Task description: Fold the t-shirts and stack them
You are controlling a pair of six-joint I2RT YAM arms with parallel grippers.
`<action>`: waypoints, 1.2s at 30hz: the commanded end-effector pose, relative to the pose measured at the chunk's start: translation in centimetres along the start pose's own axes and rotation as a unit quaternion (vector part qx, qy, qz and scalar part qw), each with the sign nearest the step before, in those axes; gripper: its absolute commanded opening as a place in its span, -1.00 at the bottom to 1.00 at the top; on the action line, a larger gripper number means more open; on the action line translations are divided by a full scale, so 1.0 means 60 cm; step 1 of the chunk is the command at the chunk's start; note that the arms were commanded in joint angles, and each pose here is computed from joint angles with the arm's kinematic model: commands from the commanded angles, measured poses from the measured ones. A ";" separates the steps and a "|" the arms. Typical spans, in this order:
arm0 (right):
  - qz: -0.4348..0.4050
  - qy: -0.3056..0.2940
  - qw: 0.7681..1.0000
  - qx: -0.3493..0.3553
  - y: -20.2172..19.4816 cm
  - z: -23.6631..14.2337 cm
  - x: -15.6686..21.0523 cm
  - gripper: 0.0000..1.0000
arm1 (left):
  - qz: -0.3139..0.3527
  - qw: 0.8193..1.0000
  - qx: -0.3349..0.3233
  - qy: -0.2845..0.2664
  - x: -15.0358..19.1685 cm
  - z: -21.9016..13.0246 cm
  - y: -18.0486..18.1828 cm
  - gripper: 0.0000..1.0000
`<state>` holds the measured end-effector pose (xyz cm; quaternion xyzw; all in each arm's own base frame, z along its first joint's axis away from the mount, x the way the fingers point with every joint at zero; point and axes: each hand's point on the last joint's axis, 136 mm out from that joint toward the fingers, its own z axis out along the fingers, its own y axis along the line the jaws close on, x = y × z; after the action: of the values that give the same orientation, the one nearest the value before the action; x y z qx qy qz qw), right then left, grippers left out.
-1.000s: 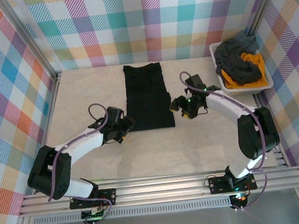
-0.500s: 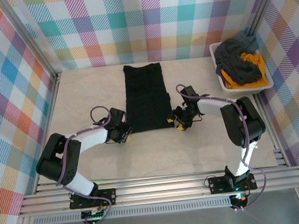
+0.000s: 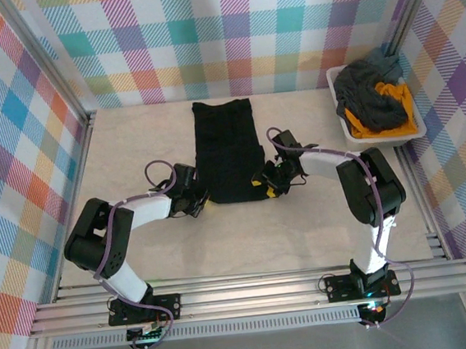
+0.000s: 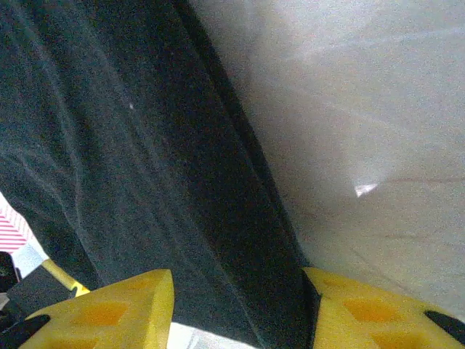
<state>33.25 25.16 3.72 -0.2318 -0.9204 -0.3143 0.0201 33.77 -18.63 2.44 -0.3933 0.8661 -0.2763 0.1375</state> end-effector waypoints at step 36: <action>-0.082 -0.095 0.986 0.107 -0.020 -0.014 -0.012 -0.75 | 0.035 0.999 0.024 -0.015 0.003 -0.076 0.003 -1.00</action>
<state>31.84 23.82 2.77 -0.2016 -0.9571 -0.2054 -0.0333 32.39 -17.85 6.31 -0.3686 0.8630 -0.3000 0.1712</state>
